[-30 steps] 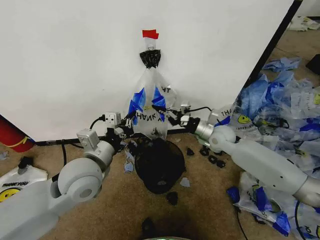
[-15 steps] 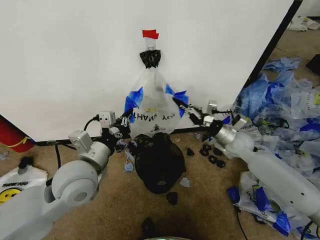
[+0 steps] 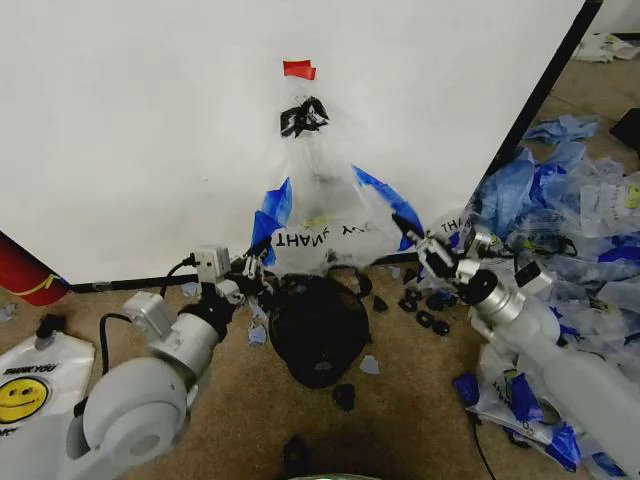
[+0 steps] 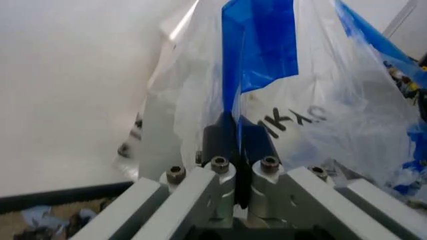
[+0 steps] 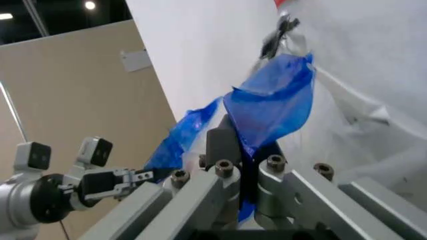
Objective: Pick up the garbage bag from the wall and place it over the trash bin.
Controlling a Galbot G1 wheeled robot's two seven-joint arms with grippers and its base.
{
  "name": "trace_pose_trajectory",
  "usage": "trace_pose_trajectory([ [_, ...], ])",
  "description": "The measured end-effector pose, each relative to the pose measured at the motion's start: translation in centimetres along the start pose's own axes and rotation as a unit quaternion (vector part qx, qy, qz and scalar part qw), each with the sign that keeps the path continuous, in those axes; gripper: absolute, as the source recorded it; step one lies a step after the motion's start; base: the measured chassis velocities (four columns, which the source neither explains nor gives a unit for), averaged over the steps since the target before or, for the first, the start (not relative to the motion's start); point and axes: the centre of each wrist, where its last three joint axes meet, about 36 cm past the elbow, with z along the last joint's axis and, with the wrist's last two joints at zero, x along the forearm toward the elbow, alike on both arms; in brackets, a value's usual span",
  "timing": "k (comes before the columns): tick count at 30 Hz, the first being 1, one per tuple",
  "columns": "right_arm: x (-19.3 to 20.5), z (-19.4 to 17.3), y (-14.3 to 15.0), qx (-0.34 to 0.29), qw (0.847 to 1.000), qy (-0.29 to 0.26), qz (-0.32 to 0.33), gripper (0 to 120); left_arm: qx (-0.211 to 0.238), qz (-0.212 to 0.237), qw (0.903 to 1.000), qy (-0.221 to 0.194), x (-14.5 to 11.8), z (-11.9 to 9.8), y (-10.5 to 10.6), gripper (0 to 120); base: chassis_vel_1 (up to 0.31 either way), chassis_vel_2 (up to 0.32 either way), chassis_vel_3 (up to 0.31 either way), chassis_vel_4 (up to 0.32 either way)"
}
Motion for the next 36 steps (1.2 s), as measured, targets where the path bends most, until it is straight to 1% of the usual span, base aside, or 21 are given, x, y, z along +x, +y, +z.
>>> trace_pose_trajectory([
  [1, 0.0, 0.0, 0.0, 0.000, 1.000, 0.000, 0.000, 0, 0.000, 0.000, 1.0000, 0.000, 0.0, 0.0, 0.0, 0, 0.000, 0.000, 0.000, 0.000],
  [4, 0.1, 1.7, 0.1, -0.006, 1.000, 0.002, 0.008, 0, 0.002, -0.007, 0.9999, 0.010, 0.4, 1.3, 0.0, 0, 0.000, 0.000, 0.000, 0.000],
  [8, 0.2, 2.8, -0.3, -0.006, 1.000, 0.004, 0.029, 0, 0.001, -0.014, 0.9998, 0.014, 0.4, 2.1, 0.4, 0, 0.000, 0.000, 0.000, 0.000],
  [13, 0.2, 3.3, -0.4, -0.008, 0.999, 0.003, 0.039, 0, 0.002, -0.013, 0.9998, 0.014, 0.2, 2.5, 0.6, 0, 0.000, 0.000, 0.000, 0.000],
  [20, -0.1, 4.0, -0.3, -0.008, 0.999, 0.003, 0.047, 0, 0.006, -0.015, 0.9998, 0.009, -0.7, 2.9, 1.0, 0, 0.000, 0.000, 0.000, 0.000],
  [25, -0.6, 5.1, -0.6, -0.007, 0.998, 0.003, 0.058, 0, 0.002, -0.028, 0.9996, 0.002, -2.5, 3.4, 2.5, 0, 0.000, 0.000, 0.000, 0.000],
  [28, -1.1, 6.1, -0.9, -0.008, 0.997, -0.002, 0.074, 0, 0.003, -0.036, 0.9994, -0.002, -4.4, 4.1, 3.8, 0, 0.000, 0.000, 0.000, 0.000],
  [30, -1.5, 7.1, -1.2, -0.012, 0.996, -0.006, 0.090, 0, 0.004, -0.043, 0.9991, -0.003, -6.2, 5.2, 4.8, 0, 0.000, 0.000, 0.000, 0.000],
  [31, -1.5, 7.1, -1.2, -0.012, 0.996, -0.006, 0.090, 0, 0.004, -0.043, 0.9991, -0.003, -6.2, 5.2, 4.8, 0, 0.000, 0.000, 0.000, 0.000],
  [36, -0.8, 8.8, -1.9, -0.008, 0.994, 0.008, 0.113, 0, 0.003, -0.048, 0.9988, 0.009, -7.8, 6.8, 5.6, 0, 0.000, 0.000, 0.000, 0.000],
])
